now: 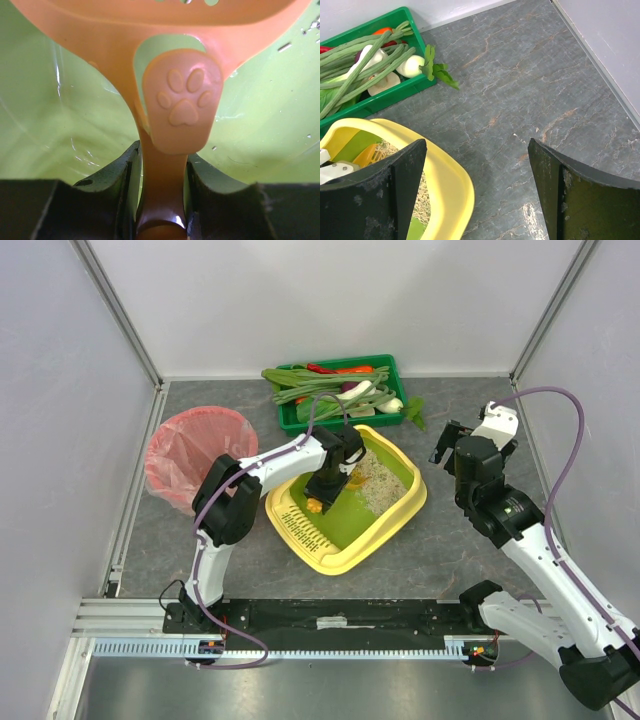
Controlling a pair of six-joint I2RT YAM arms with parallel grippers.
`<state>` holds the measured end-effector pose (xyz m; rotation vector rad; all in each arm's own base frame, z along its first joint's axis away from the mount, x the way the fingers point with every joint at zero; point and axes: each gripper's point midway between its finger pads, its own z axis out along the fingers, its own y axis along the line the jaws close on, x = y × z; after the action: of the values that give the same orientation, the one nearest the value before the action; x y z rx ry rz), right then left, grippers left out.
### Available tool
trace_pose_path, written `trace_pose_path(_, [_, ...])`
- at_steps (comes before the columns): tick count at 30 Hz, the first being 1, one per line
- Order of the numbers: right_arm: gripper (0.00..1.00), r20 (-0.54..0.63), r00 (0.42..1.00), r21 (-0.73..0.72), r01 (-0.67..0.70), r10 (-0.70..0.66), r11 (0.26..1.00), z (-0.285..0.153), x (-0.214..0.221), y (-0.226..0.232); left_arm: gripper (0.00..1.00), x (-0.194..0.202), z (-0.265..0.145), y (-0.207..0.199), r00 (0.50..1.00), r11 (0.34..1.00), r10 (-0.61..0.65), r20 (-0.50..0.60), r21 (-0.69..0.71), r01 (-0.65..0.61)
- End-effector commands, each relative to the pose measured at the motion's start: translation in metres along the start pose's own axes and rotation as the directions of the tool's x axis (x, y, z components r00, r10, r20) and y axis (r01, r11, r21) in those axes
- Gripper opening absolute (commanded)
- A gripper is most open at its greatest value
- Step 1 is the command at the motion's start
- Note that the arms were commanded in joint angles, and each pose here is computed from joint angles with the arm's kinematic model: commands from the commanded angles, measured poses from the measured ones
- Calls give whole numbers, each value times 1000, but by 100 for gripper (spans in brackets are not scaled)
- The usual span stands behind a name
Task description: Clean the litter box
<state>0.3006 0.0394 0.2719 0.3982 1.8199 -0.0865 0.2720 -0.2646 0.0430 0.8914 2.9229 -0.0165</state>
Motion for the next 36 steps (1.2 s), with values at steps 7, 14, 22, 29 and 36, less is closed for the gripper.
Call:
trace_pose_path(7, [91,18,999,23,-34,34,999,-1,-3,-5,2,-21,-28,7,978,1000,-14,209,-5,15])
trace_pose_path(14, [91,17,999,15,-30,29,999,-1,-4,-4,2,-31,-14,2,979,1000,6,203,9,-8])
trace_pose_path(22, [91,13,999,14,-31,31,999,-1,-3,-3,2,-41,-6,-1,975,999,30,220,18,-35])
trace_pose_path(29, [91,12,1000,6,-29,28,1000,-2,-4,-2,2,-53,-6,-1,965,999,38,261,8,-41])
trace_pose_path(36, [91,6,1000,2,-27,27,1000,-1,-2,-1,2,-61,-10,-2,945,999,40,325,21,-50])
